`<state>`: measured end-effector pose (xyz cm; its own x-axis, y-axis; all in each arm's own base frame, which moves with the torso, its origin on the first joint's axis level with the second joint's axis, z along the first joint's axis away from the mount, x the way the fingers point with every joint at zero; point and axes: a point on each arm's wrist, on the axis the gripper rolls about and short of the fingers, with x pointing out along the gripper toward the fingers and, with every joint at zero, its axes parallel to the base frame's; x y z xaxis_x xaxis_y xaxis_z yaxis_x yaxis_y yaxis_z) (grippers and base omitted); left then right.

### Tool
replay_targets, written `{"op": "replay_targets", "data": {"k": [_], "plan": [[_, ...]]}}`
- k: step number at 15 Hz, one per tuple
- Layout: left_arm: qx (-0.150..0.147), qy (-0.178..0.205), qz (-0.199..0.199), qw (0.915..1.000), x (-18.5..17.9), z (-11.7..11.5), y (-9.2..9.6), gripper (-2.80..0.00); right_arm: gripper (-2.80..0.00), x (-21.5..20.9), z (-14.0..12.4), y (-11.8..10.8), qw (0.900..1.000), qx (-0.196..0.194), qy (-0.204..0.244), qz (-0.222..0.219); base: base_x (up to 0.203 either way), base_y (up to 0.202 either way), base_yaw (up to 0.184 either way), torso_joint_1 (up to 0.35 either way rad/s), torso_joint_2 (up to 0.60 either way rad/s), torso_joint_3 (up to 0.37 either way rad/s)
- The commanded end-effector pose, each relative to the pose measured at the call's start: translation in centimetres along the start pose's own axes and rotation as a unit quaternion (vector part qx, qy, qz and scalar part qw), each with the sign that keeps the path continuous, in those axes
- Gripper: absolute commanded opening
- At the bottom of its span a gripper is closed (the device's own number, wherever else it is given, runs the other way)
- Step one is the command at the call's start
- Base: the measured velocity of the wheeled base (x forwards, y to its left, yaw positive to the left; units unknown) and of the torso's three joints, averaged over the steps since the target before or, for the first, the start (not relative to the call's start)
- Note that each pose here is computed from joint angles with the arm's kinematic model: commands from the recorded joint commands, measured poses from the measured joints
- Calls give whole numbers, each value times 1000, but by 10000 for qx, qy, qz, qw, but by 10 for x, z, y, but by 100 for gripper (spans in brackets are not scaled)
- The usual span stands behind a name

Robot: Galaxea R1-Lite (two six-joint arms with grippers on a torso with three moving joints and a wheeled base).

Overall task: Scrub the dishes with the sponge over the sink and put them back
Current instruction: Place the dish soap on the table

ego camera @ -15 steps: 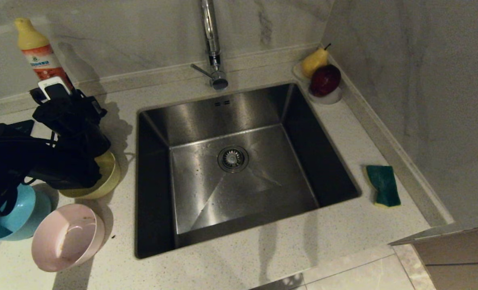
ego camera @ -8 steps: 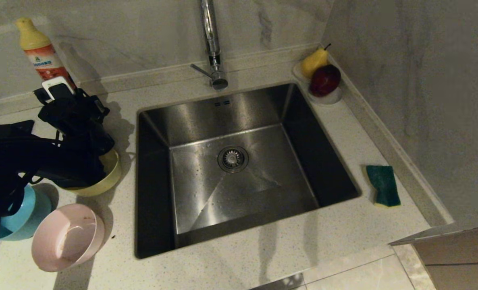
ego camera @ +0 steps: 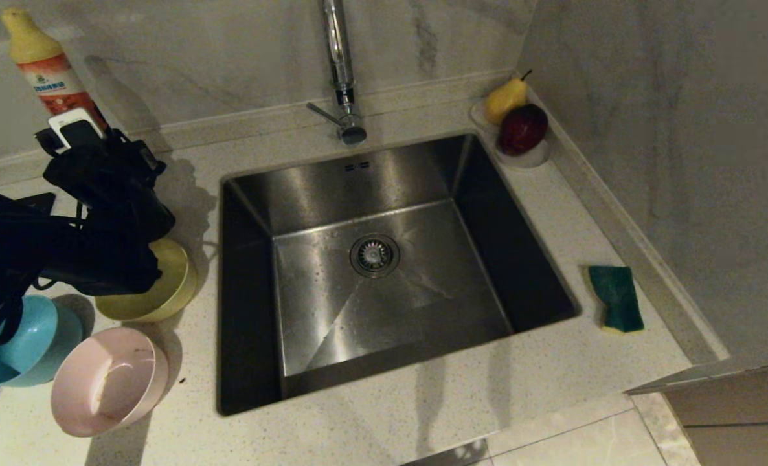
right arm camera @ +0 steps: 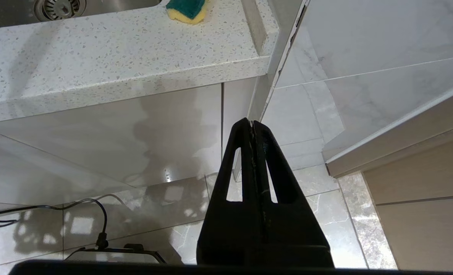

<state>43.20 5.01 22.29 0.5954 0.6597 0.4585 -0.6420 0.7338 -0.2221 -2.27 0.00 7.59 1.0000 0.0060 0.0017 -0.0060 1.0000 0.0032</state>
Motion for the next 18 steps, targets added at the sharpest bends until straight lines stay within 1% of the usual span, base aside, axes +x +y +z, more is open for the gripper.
{"op": "replay_targets", "data": {"k": [1,6,7,10,12,18], "plan": [[-49,-70,36,10000,1,4,0,-280,-280,0,0,0,10000,-1,-7,8,0,0,0,0,0,0],[-7,-10,5,10000,5,-7,-4,-280,-280,0,0,0,10000,-1,-5,8,0,0,0,0,0,0],[44,72,-7,10000,6,-9,-5,-280,-280,0,0,0,10000,-1,-7,8,0,0,0,0,0,0],[86,155,-18,9998,13,-5,-9,-280,-280,0,0,0,10000,-1,1,1,0,0,0,0,0,0],[180,281,-42,9994,17,-4,-12,-280,-280,0,0,0,10000,-1,-7,1,0,0,0,0,0,0],[244,389,-39,9989,17,-12,-13,-280,-280,0,0,0,10000,-1,0,1,0,0,0,0,0,0]]}}
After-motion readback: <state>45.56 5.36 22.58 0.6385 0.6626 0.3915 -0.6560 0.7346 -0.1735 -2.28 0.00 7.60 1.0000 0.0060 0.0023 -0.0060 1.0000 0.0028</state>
